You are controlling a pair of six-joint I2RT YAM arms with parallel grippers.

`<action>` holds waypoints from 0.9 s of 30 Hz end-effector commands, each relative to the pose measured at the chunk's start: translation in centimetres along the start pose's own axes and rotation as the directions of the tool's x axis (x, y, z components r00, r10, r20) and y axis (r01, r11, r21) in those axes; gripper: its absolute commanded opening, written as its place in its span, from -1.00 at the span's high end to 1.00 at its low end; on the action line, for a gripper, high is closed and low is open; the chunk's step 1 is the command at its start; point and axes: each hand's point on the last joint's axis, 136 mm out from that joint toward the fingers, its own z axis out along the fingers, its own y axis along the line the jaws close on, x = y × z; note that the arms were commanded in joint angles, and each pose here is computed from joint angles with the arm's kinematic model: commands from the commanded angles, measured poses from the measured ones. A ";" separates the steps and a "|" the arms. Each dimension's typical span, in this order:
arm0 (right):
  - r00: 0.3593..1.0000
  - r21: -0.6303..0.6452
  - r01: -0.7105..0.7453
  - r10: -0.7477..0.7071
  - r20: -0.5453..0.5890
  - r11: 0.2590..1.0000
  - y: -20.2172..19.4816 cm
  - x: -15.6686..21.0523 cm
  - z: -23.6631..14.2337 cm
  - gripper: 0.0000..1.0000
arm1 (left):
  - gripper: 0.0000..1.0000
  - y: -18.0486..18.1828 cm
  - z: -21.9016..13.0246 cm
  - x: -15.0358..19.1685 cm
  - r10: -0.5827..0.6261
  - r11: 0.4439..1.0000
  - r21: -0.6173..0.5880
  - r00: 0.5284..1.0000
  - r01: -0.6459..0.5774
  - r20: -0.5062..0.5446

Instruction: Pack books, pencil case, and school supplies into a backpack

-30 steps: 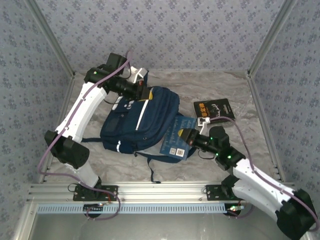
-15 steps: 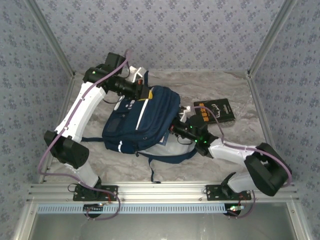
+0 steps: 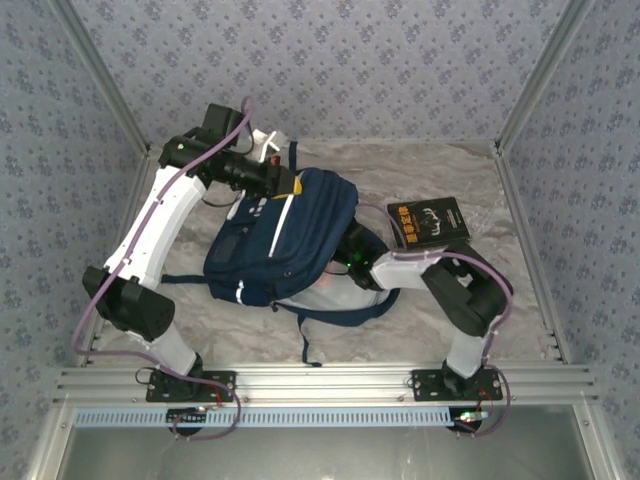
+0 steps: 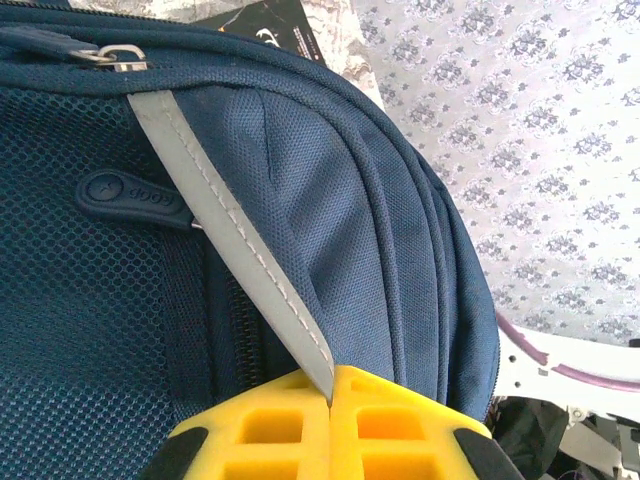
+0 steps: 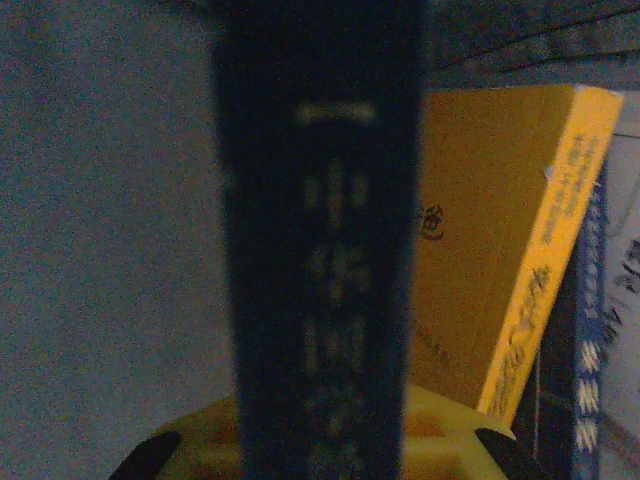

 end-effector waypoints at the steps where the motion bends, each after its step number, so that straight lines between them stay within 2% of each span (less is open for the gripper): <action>1: 0.999 -0.011 0.005 -0.005 0.036 1.000 1.1 -0.2 1.7 1.00 | 1.00 -6.2 -3.5 -0.4 0.159 0.970 0.169 0.981 -0.176 0.106; 8: 0.987 0.100 0.156 -0.153 -0.042 0.983 1.6 3.1 4.0 0.26 | 1.00 -5.9 -3.6 -0.8 0.143 0.972 0.173 0.983 -0.161 0.112; 11: 0.982 0.154 0.191 -0.186 -0.045 0.970 0.9 3.1 3.1 -0.24 | 1.00 -5.5 -4.2 -1.2 0.127 0.974 0.171 0.983 -0.149 0.132; 13: 0.980 0.171 0.198 -0.196 -0.028 0.965 0.6 2.5 2.2 -0.50 | 1.00 -5.3 -4.4 -1.5 0.115 0.975 0.174 0.983 -0.139 0.141; 23: 0.976 0.214 0.218 -0.215 -0.036 0.952 -0.8 1.6 -0.9 -0.65 | 1.00 -3.9 -5.1 -2.3 0.072 0.984 0.148 0.982 -0.098 0.174; 27: 0.970 0.137 0.241 -0.239 -0.031 0.961 0.2 1.4 -2.1 -0.64 | 1.00 -3.1 -5.7 -2.5 0.056 0.988 0.132 0.979 -0.083 0.195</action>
